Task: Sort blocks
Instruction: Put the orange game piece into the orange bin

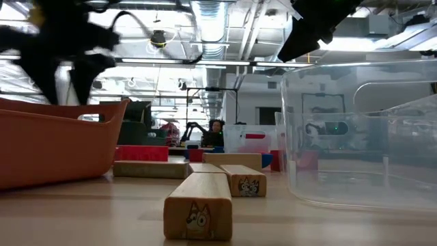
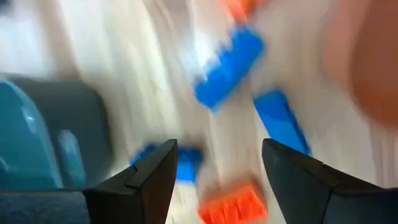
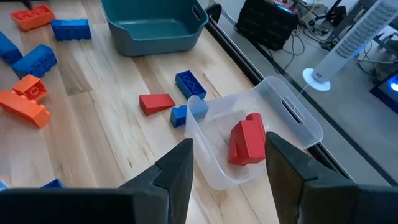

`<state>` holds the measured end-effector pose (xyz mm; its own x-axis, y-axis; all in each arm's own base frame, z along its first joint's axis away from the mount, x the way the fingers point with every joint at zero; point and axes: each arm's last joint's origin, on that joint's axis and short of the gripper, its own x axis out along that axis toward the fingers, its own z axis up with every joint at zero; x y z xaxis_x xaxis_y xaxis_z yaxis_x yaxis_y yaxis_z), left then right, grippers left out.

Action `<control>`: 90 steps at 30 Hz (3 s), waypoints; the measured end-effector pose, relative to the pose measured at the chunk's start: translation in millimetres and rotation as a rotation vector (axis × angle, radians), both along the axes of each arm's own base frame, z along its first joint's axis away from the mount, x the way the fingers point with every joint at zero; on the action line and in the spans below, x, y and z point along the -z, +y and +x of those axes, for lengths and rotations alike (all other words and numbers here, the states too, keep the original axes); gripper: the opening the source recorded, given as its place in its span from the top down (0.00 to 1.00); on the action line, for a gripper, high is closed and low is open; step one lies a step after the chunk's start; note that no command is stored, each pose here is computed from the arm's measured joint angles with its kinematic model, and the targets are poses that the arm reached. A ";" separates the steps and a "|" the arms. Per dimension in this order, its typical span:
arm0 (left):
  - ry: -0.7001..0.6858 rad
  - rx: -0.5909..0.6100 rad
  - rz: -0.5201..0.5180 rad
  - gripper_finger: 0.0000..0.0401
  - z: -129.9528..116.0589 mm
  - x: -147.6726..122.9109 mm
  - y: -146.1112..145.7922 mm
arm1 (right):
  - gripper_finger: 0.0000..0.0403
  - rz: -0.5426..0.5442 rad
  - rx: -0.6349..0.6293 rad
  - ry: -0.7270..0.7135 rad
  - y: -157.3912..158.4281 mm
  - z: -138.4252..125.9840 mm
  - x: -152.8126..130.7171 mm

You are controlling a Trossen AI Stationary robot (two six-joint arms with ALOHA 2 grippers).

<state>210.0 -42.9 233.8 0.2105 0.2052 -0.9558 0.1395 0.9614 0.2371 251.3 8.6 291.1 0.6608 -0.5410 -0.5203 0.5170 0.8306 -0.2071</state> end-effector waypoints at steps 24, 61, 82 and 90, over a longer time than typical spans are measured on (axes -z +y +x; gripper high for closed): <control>0.099 0.437 -0.186 0.53 89.9 27.8 29.8 | 0.56 -0.019 -0.016 0.007 0.1 0.5 -0.6; 0.128 0.504 -0.170 0.79 89.9 80.3 21.4 | 0.56 -0.019 -0.016 0.003 0.2 0.8 -0.9; -0.282 0.387 -0.493 0.79 23.7 -53.6 -49.3 | 0.56 -0.017 -0.003 0.011 -2.4 2.8 1.4; 0.007 0.275 -0.323 0.73 28.3 9.3 -98.8 | 0.56 -0.010 0.014 -0.021 -5.6 4.4 -0.5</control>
